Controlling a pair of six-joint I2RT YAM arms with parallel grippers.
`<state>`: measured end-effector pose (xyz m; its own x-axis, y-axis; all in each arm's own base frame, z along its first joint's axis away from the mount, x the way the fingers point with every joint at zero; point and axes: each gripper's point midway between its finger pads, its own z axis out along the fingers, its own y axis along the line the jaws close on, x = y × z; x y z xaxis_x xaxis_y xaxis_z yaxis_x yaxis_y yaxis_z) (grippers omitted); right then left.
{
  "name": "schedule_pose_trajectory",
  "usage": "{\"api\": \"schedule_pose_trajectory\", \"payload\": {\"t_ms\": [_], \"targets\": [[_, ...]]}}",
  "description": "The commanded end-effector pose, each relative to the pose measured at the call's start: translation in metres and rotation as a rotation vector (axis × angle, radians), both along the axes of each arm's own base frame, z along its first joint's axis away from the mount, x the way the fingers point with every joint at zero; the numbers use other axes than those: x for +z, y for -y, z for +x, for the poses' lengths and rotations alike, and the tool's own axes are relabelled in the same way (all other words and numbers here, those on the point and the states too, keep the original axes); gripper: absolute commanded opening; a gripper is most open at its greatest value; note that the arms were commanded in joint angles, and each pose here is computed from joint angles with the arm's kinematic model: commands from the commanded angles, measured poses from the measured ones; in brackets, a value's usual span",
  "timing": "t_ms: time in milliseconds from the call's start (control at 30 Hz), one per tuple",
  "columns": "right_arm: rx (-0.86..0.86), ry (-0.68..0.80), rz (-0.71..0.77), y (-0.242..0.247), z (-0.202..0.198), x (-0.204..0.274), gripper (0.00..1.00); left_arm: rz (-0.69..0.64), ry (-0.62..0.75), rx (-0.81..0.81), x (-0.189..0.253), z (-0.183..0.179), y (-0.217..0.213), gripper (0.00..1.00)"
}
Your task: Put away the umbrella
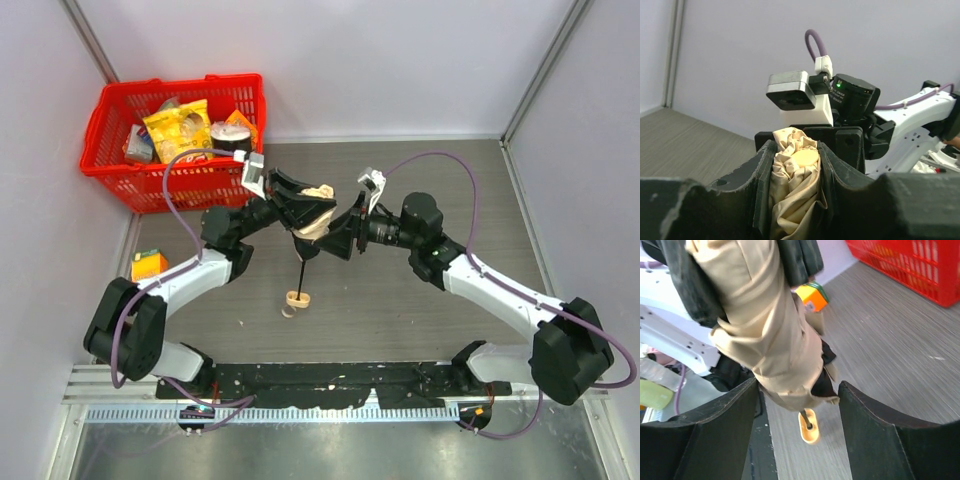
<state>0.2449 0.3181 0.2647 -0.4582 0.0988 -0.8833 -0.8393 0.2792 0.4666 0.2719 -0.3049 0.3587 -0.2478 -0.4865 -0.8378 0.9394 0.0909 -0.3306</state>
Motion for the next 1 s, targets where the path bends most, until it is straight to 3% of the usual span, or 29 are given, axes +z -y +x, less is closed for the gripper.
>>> {"api": "schedule_pose_trajectory", "payload": {"t_ms": [0,133,200,300,400,433,467,500,533,733,833,967], "targets": [[0.064,0.152,0.179,-0.011,-0.013,0.079,0.7,-0.181,0.298,-0.094,0.077,-0.061,-0.015,0.0],[0.132,0.139,0.25,-0.026,-0.02,0.101,0.66,-0.191,0.308,-0.129,0.082,-0.074,-0.012,0.0],[0.129,0.166,0.233,-0.034,-0.022,0.105,0.55,-0.204,0.303,-0.127,0.086,-0.076,-0.015,0.0],[0.129,0.164,0.175,-0.041,-0.026,0.095,0.26,-0.215,0.309,-0.129,0.091,-0.081,-0.018,0.0],[0.103,0.153,0.145,-0.037,-0.025,0.081,0.07,-0.249,0.291,-0.129,0.101,-0.084,-0.023,0.03],[0.098,0.166,0.15,-0.034,-0.027,0.084,0.01,-0.26,0.27,-0.138,0.105,-0.084,-0.025,0.19],[0.088,0.169,0.151,-0.032,-0.027,0.081,0.01,-0.272,0.254,-0.149,0.109,-0.086,-0.027,0.42],[0.082,0.178,0.149,-0.03,-0.028,0.082,0.01,-0.278,0.225,-0.166,0.112,-0.086,-0.028,0.75],[0.067,0.188,0.136,-0.029,-0.026,0.079,0.01,-0.276,0.214,-0.174,0.115,-0.086,-0.031,0.99],[-0.074,0.233,0.007,-0.011,-0.007,0.062,0.01,-0.255,0.093,-0.053,0.12,-0.067,-0.069,1.0],[-0.19,0.266,-0.053,0.0,0.012,0.06,0.01,-0.181,0.026,0.129,0.111,-0.047,-0.09,1.0],[-0.385,0.37,-0.049,0.023,0.039,0.075,0.01,-0.071,-0.105,0.509,0.088,-0.016,-0.129,1.0]]}}
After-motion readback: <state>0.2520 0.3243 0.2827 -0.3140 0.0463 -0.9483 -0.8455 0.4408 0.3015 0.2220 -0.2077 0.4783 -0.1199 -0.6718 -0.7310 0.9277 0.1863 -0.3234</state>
